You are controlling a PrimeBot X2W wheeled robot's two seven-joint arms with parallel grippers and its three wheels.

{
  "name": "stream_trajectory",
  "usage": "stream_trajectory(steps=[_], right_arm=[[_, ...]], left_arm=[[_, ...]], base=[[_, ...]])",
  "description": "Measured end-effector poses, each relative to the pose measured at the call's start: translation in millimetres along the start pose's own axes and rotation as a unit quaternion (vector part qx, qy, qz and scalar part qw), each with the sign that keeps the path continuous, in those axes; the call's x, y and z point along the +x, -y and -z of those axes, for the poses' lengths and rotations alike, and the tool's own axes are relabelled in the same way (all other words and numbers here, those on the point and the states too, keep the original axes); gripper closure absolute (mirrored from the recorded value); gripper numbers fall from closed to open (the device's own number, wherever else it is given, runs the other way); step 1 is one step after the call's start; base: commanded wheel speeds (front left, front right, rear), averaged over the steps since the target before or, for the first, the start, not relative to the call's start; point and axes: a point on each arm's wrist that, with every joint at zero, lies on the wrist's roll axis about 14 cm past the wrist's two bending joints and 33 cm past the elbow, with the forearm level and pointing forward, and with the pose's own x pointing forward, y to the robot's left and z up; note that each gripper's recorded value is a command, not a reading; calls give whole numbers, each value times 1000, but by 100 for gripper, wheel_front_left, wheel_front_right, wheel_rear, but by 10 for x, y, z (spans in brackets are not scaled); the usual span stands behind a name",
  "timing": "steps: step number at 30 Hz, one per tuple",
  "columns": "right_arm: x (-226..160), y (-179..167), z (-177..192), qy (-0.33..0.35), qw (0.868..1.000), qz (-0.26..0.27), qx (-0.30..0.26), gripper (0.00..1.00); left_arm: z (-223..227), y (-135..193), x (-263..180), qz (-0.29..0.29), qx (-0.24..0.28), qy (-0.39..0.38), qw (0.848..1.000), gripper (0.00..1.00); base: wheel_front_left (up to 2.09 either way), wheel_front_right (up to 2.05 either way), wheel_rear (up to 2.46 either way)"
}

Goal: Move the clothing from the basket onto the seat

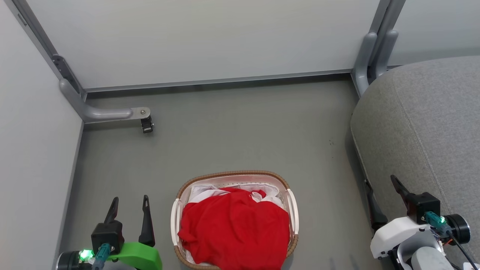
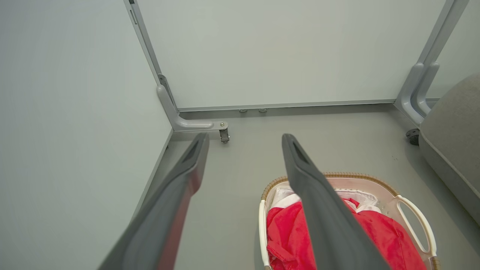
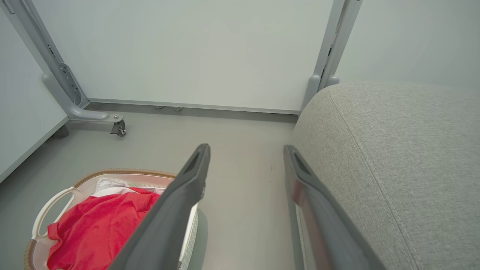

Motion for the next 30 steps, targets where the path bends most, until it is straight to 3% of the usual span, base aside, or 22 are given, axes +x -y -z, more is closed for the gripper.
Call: stream_trajectory(steps=[6,16,30], right_arm=[[74,10,11,-1,1000,-2,-1,0],[532,79,-123,25,1000,-5,1,0],[1030,246,182,10,1000,-3,-5,0]], left_arm=[[99,66,61,9,-10,-16,1000,0],[362,358,508,54,-35,-59,996,0],[1205,950,1119,138,-68,-169,973,0]], base=[[0,0,0],[0,0,0],[0,0,0]])
